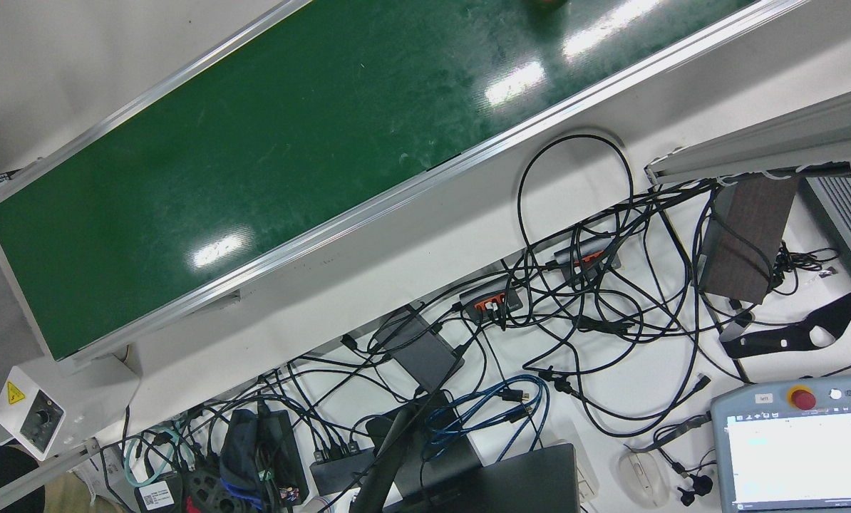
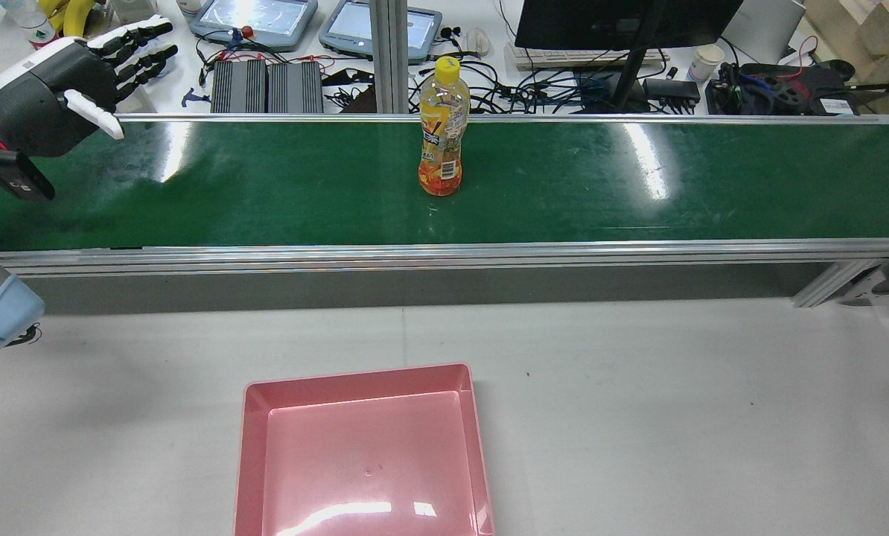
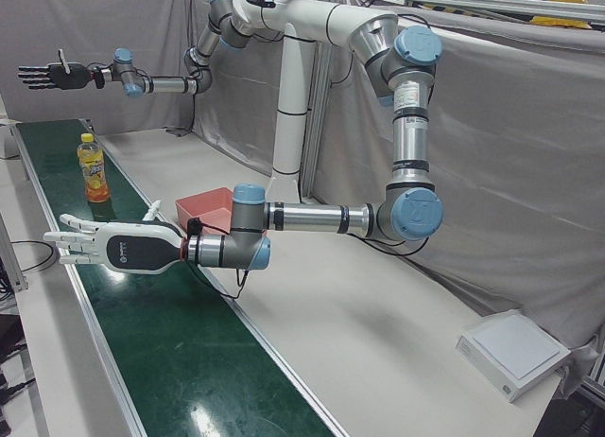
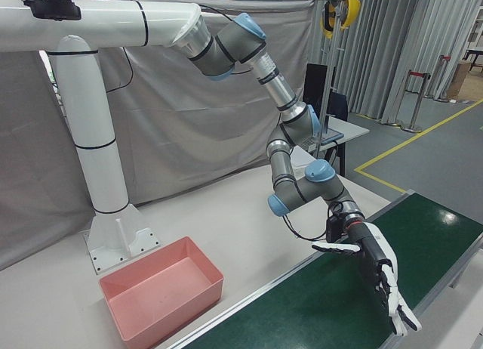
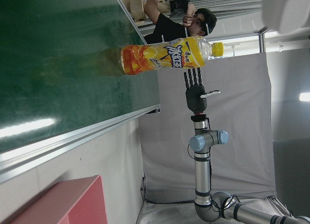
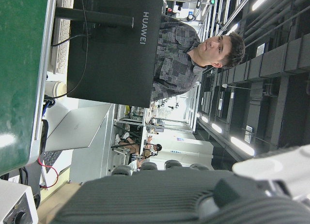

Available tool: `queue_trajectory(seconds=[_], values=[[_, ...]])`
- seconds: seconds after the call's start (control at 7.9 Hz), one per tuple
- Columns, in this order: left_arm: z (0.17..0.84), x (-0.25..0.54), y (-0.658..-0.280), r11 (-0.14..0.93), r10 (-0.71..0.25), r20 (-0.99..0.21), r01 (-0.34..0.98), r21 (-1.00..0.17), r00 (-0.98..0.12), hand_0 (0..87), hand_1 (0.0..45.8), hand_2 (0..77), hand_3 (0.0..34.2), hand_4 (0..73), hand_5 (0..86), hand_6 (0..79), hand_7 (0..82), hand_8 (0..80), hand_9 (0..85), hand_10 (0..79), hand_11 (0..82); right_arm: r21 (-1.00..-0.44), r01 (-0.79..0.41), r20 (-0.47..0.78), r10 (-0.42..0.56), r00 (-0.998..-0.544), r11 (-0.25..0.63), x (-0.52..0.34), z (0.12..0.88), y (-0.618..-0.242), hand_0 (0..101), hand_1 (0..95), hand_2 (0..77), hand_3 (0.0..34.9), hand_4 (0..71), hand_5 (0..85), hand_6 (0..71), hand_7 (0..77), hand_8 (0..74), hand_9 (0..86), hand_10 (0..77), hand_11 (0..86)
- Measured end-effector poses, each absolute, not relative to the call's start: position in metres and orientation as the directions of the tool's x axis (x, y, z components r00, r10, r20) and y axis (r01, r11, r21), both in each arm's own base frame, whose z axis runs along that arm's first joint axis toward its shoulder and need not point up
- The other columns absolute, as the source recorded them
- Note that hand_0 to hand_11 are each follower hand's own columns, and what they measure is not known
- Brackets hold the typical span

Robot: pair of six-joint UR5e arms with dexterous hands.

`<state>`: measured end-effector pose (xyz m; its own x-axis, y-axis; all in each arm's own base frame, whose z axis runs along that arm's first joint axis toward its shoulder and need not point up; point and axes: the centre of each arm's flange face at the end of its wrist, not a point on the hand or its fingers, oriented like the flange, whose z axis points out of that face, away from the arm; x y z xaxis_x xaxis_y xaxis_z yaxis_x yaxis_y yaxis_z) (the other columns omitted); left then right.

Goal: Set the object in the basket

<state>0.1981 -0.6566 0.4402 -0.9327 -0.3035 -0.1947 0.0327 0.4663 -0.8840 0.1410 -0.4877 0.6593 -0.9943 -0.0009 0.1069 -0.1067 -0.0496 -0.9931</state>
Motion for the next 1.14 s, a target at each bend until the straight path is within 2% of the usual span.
queue_trajectory(seconds=[0.38,0.63,1.14], values=[[0.4399,0.1994,-0.6561,0.467,-0.305,-0.196,0.033,-0.883,-0.932,63.6,4.4,0.5,2.7,13.1,14.7,0.5,1.6,7.6,9.8,1.1,3.8,-0.993,-0.107,0.107,-0.001,-0.994,-0.049,0.1411,0.6591,-0.4877,0,0.0,0.5,0.0,0.0,0.0,0.0,0.5,0.0,0.0,0.0,0.0],[0.4391,0.2005,-0.656,0.469,-0.305,-0.196,0.032,-0.883,-0.932,63.6,4.4,0.5,1.2,13.1,14.7,0.5,1.6,7.6,10.4,1.1,3.8,-0.993,-0.107,0.107,0.0,-0.994,-0.05,0.1407,0.6595,-0.4878,0,0.0,0.5,0.0,0.0,0.0,0.0,0.5,0.0,0.0,0.0,0.0],[0.4371,0.2017,-0.6563,0.471,-0.306,-0.196,0.03,-0.882,-0.932,63.5,4.4,0.5,1.2,13.1,15.3,0.5,1.6,7.6,10.4,1.1,3.8,-0.993,-0.107,0.107,0.0,-0.994,-0.051,0.1408,0.6598,-0.4877,0,0.0,0.5,0.1,0.0,0.0,0.0,0.5,0.0,0.0,0.0,0.0]])
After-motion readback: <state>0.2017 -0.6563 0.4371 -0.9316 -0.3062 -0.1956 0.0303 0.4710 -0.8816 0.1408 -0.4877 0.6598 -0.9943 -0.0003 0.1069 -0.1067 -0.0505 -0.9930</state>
